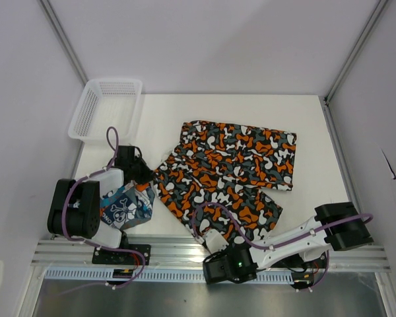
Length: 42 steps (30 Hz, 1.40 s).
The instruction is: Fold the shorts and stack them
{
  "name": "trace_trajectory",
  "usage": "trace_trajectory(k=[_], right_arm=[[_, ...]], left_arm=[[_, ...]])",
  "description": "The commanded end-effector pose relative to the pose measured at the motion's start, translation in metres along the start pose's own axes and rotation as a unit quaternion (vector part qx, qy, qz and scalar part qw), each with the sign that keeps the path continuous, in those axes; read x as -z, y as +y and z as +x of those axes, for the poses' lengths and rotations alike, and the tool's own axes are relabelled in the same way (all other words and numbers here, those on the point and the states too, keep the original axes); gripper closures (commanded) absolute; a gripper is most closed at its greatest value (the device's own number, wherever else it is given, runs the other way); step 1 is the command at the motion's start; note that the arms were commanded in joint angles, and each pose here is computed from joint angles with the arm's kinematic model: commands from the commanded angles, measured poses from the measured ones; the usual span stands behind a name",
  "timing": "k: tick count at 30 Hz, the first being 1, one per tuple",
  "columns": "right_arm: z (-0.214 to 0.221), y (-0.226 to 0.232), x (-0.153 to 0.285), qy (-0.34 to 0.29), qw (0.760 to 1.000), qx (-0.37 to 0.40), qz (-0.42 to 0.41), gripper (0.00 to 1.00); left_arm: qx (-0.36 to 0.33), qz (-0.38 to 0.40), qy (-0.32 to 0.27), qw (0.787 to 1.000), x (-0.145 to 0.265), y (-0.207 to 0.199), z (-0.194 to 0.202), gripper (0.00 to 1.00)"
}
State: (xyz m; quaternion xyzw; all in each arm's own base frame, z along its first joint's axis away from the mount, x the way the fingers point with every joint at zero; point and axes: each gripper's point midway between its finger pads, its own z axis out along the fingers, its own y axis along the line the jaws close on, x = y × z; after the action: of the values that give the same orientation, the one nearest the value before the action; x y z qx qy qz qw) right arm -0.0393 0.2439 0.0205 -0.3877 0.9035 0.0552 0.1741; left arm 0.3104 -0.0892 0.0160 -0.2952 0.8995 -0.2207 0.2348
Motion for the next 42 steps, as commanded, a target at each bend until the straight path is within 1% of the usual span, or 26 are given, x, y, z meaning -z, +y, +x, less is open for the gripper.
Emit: trace_trajectory(k=[1,4,5,8,12,16,18,20,21,22,24,25,27,28,29,30,31,32,33,34,36,37,38,39,40,42], right_arm=[[0.013,-0.017,-0.002,0.009,0.999,0.011,0.029,0.99],[0.008,-0.002,0.010,-0.003,0.999,0.034,0.005,1.00],[0.006,0.010,0.018,-0.011,0.999,0.046,-0.010,1.00],[0.011,0.025,0.027,-0.014,0.996,0.081,-0.016,1.00],[0.011,0.045,0.038,-0.016,0.993,0.113,-0.009,1.00],[-0.008,0.042,0.056,-0.041,0.994,0.102,0.006,1.00],[-0.022,0.029,0.066,-0.058,0.994,0.088,0.024,1.00],[-0.040,0.017,0.084,-0.081,0.995,0.056,0.018,1.00],[-0.047,0.002,0.089,-0.081,0.996,0.040,0.029,1.00],[-0.054,-0.006,0.101,-0.095,0.995,0.022,0.016,1.00],[-0.063,-0.030,0.112,-0.104,0.994,0.000,0.026,1.00],[-0.073,-0.044,0.116,-0.109,0.993,-0.028,0.032,1.00],[-0.084,-0.064,0.133,-0.127,0.991,-0.047,0.015,1.00],[-0.095,-0.076,0.139,-0.137,0.988,-0.071,0.014,1.00],[-0.100,-0.083,0.149,-0.149,0.987,-0.067,-0.001,1.00],[-0.109,-0.093,0.152,-0.154,0.985,-0.082,0.005,1.00],[-0.116,-0.100,0.160,-0.163,0.983,-0.089,0.006,1.00],[-0.121,-0.106,0.163,-0.165,0.982,-0.091,0.011,1.00],[-0.126,-0.112,0.166,-0.166,0.983,-0.080,0.018,1.00],[-0.136,-0.124,0.173,-0.173,0.980,-0.095,0.028,1.00],[-0.148,-0.134,0.179,-0.179,0.979,-0.087,0.038,1.00],[-0.156,-0.145,0.183,-0.185,0.976,-0.103,0.045,1.00],[-0.165,-0.150,0.192,-0.200,0.973,-0.109,0.039,1.00],[-0.169,-0.153,0.196,-0.202,0.974,-0.097,0.033,1.00],[-0.176,-0.158,0.200,-0.210,0.972,-0.101,0.030,1.00],[-0.188,-0.178,0.210,-0.225,0.966,-0.124,0.039,1.00]], left_arm=[[-0.011,-0.013,-0.012,1.000,0.006,0.007,-0.006,1.00],[-0.010,-0.018,-0.016,1.000,0.011,0.007,-0.007,1.00],[-0.007,-0.033,-0.015,0.999,0.015,0.012,-0.005,1.00],[-0.001,-0.059,-0.012,0.998,0.025,0.021,-0.002,1.00],[0.003,-0.040,-0.005,0.999,0.037,0.014,0.006,1.00],[0.030,-0.030,-0.008,0.999,0.053,0.006,0.008,1.00],[0.044,-0.025,-0.011,0.999,0.064,-0.003,0.004,1.00],[0.050,-0.032,-0.010,0.998,0.075,-0.008,0.000,1.00],[0.047,-0.029,-0.034,0.998,0.085,-0.021,-0.017,1.00],[0.052,-0.051,-0.025,0.997,0.090,-0.015,-0.013,1.00],[0.055,-0.073,-0.032,0.995,0.097,-0.013,-0.020,1.00],[0.054,-0.079,-0.043,0.994,0.105,-0.020,-0.032,1.00],[0.058,-0.085,-0.038,0.994,0.106,-0.025,-0.041,1.00],[0.059,-0.082,-0.034,0.994,0.108,-0.029,-0.045,1.00],[0.066,-0.078,-0.035,0.994,0.110,-0.033,-0.053,1.00],[0.073,-0.080,-0.014,0.994,0.105,-0.033,-0.050,1.00],[0.075,-0.075,-0.010,0.994,0.104,-0.038,-0.053,1.00],[0.091,-0.073,-0.016,0.993,0.106,-0.038,-0.066,1.00],[0.101,-0.071,-0.013,0.992,0.104,-0.040,-0.068,1.00],[0.107,-0.060,-0.006,0.992,0.102,-0.047,-0.075,1.00],[0.123,-0.056,0.004,0.991,0.100,-0.049,-0.079,1.00],[0.128,-0.044,0.009,0.991,0.100,-0.058,-0.086,1.00],[0.132,-0.043,0.014,0.990,0.098,-0.060,-0.087,1.00],[0.141,-0.048,0.023,0.989,0.098,-0.060,-0.086,1.00],[0.145,-0.046,0.023,0.988,0.098,-0.064,-0.092,1.00],[0.159,-0.036,0.024,0.986,0.104,-0.076,-0.098,1.00]])
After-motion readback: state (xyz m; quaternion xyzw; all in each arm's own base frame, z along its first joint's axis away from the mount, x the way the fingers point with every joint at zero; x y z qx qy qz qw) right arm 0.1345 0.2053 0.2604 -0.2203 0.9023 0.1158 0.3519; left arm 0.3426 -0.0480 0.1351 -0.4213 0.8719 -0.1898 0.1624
